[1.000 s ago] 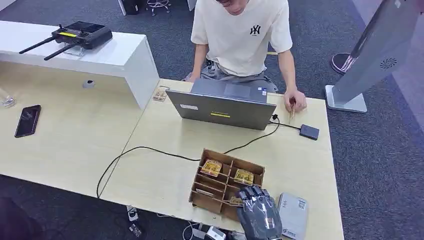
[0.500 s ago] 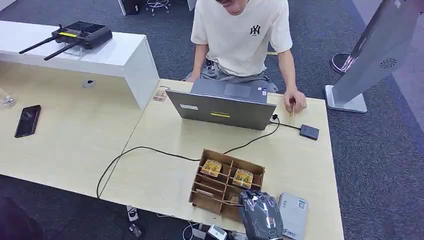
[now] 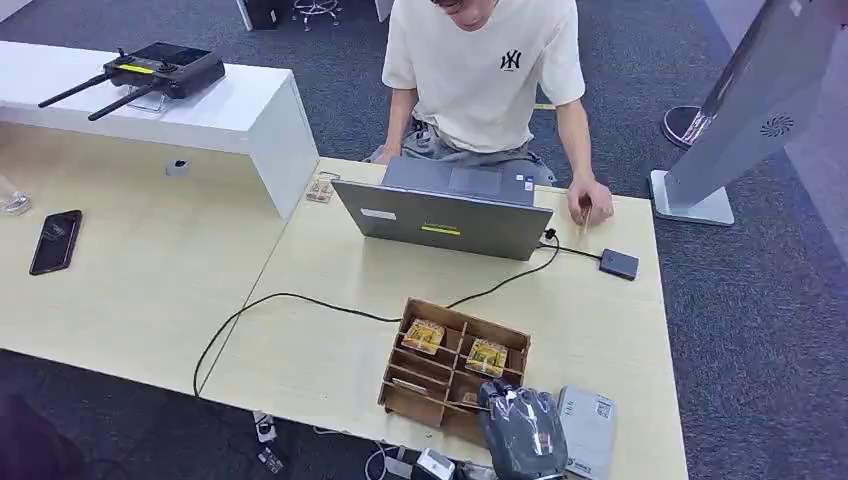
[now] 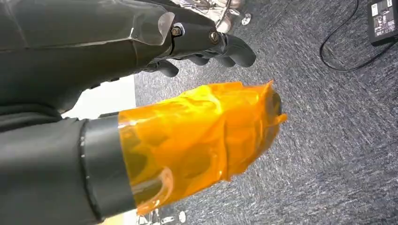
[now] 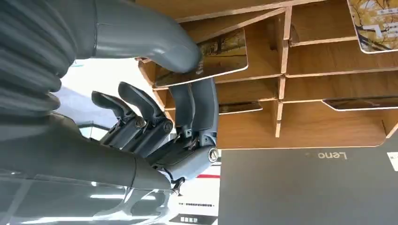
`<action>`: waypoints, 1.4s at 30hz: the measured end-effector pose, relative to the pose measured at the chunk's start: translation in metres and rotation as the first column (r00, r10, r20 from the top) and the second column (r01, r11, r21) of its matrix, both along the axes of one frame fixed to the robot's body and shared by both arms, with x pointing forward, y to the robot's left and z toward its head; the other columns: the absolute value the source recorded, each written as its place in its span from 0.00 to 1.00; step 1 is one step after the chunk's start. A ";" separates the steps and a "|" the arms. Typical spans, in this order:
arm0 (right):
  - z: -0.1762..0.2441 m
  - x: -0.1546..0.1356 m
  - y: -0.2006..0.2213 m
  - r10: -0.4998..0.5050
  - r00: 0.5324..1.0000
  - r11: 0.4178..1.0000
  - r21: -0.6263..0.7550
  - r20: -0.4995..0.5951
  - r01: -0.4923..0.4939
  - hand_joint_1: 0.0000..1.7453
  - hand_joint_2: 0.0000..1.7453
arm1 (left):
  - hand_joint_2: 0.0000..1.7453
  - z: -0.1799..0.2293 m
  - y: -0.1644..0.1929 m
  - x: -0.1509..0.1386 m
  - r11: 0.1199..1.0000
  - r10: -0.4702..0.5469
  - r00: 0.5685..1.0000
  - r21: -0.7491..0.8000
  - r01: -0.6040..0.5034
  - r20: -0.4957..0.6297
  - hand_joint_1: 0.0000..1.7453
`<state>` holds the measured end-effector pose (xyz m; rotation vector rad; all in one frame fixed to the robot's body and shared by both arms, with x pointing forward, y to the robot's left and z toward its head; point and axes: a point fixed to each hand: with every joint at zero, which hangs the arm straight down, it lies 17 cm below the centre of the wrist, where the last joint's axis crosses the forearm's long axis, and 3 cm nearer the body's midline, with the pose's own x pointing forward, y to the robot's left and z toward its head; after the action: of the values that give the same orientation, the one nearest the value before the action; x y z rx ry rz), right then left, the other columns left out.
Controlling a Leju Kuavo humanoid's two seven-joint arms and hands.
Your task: Pass the card to the sensor for recognition and then transmit it.
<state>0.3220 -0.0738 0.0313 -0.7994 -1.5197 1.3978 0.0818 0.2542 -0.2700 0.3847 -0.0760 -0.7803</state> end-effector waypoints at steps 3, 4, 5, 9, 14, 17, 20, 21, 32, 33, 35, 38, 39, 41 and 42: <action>0.003 0.000 -0.001 -0.009 1.000 1.000 0.022 -0.001 0.009 1.00 1.00 | 0.00 0.000 -0.001 0.000 1.000 0.001 1.000 -0.001 -0.001 0.000 0.00; 0.005 -0.001 -0.001 -0.014 1.000 0.999 0.036 0.000 0.014 0.99 1.00 | 0.00 0.000 -0.001 0.000 1.000 0.003 1.000 -0.001 -0.003 0.001 0.00; 0.008 -0.001 -0.001 -0.018 1.000 0.999 0.052 0.001 0.018 1.00 1.00 | 0.00 0.000 0.000 0.000 1.000 0.004 1.000 0.000 -0.004 0.002 0.00; 0.025 -0.001 -0.001 -0.036 0.999 0.989 0.147 0.002 0.036 1.00 1.00 | 0.00 0.000 0.000 0.000 1.000 0.013 1.000 0.003 -0.013 0.008 0.00; 0.055 0.000 0.000 -0.048 0.999 0.958 0.283 0.004 0.045 1.00 1.00 | 0.00 0.000 0.001 0.000 1.000 0.025 0.999 0.001 -0.026 0.021 0.00; 0.073 -0.002 -0.001 -0.054 0.999 0.935 0.352 0.009 0.047 1.00 1.00 | 0.00 0.000 0.001 -0.002 0.999 0.038 0.999 0.001 -0.038 0.022 0.00; 0.094 -0.004 -0.004 -0.059 0.998 0.894 0.445 0.007 0.049 1.00 1.00 | 0.00 -0.001 0.001 -0.004 0.999 0.053 0.998 -0.006 -0.053 0.023 0.00; 0.099 -0.005 -0.005 -0.059 0.998 0.883 0.466 0.006 0.050 1.00 1.00 | 0.00 -0.001 0.001 -0.005 0.998 0.057 0.998 -0.008 -0.057 0.024 0.00; 0.132 -0.014 -0.027 -0.078 0.996 0.730 0.677 -0.044 0.087 1.00 1.00 | 0.00 -0.002 0.002 -0.013 0.996 0.091 0.996 -0.012 -0.090 0.027 0.00; 0.133 -0.014 -0.029 -0.084 0.996 0.726 0.682 -0.045 0.092 1.00 1.00 | 0.00 -0.002 0.002 -0.013 0.996 0.091 0.995 -0.012 -0.091 0.027 0.00; 0.134 -0.014 -0.032 -0.089 0.995 0.720 0.687 -0.047 0.096 1.00 1.00 | 0.00 -0.002 0.002 -0.013 0.996 0.092 0.995 -0.012 -0.091 0.028 0.00; 0.135 -0.015 -0.033 -0.089 0.995 0.718 0.690 -0.047 0.097 1.00 1.00 | 0.00 -0.002 0.002 -0.013 0.996 0.091 0.995 -0.012 -0.091 0.028 0.00; 0.135 -0.015 -0.034 -0.089 0.995 0.716 0.691 -0.047 0.097 1.00 1.00 | 0.00 -0.002 0.002 -0.013 0.996 0.092 0.995 -0.012 -0.091 0.028 0.00; 0.135 -0.015 -0.035 -0.090 0.994 0.708 0.699 -0.055 0.103 1.00 1.00 | 0.00 -0.002 0.002 -0.013 0.996 0.092 0.995 -0.012 -0.091 0.028 0.00; 0.135 -0.015 -0.035 -0.089 0.994 0.703 0.704 -0.058 0.105 1.00 1.00 | 0.00 -0.002 0.002 -0.013 0.996 0.092 0.995 -0.011 -0.091 0.030 0.00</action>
<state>0.3074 -0.1092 0.1663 -0.3607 -1.7839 0.6247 0.0690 0.2564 -0.2720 0.3882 -0.0899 -0.6835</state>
